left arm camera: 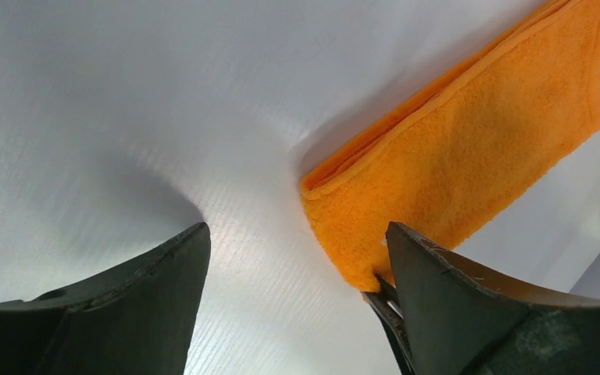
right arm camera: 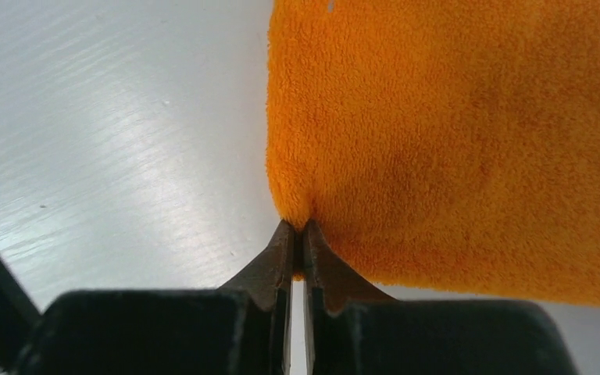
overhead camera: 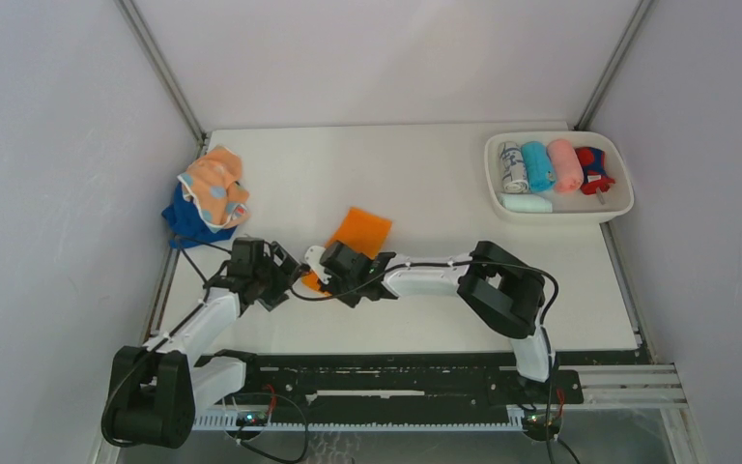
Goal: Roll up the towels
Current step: Roll the towel at the center of the board.
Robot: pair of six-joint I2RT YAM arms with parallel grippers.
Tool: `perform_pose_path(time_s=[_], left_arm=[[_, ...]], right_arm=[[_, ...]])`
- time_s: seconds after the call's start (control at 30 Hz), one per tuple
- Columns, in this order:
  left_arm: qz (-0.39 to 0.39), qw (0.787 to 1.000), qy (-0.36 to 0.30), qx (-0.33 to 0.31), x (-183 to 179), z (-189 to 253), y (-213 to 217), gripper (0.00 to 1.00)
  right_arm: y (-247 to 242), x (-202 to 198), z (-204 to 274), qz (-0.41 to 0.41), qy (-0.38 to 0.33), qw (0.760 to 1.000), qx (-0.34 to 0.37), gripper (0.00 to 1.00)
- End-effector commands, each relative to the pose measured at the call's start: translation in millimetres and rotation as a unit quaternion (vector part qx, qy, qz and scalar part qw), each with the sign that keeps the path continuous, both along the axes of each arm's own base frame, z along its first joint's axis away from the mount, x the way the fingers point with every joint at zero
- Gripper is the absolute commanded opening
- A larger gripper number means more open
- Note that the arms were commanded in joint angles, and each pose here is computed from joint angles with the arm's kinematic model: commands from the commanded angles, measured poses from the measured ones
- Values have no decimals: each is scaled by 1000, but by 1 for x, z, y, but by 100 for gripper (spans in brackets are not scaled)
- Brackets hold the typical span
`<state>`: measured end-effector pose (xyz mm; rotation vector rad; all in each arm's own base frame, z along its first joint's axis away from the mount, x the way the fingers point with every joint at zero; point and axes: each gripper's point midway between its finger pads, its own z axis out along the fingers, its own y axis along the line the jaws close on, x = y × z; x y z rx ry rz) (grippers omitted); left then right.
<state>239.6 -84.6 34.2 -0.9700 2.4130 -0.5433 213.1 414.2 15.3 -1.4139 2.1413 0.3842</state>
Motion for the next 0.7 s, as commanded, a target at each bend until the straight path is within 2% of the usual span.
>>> perform_pose_path(time_s=[0.0, 0.13, 0.23, 0.47, 0.67], left_arm=[[3, 1000, -1, -23, 1, 1, -10, 87], [9, 1000, -3, -27, 1, 3, -14, 86], [10, 999, -1, -31, 0, 4, -20, 84], [13, 999, 7, -35, -4, 1, -29, 75], [14, 999, 17, -30, 1, -1, -32, 62]], right_arm=[[1, -30, 3, 3, 131, 989, 62, 0], [6, -30, 19, -13, 203, 969, 140, 0], [4, -25, 24, -32, 236, 956, 173, 0], [-3, -11, 20, -83, 278, 934, 206, 0], [-3, -11, 15, -94, 296, 927, 210, 0]])
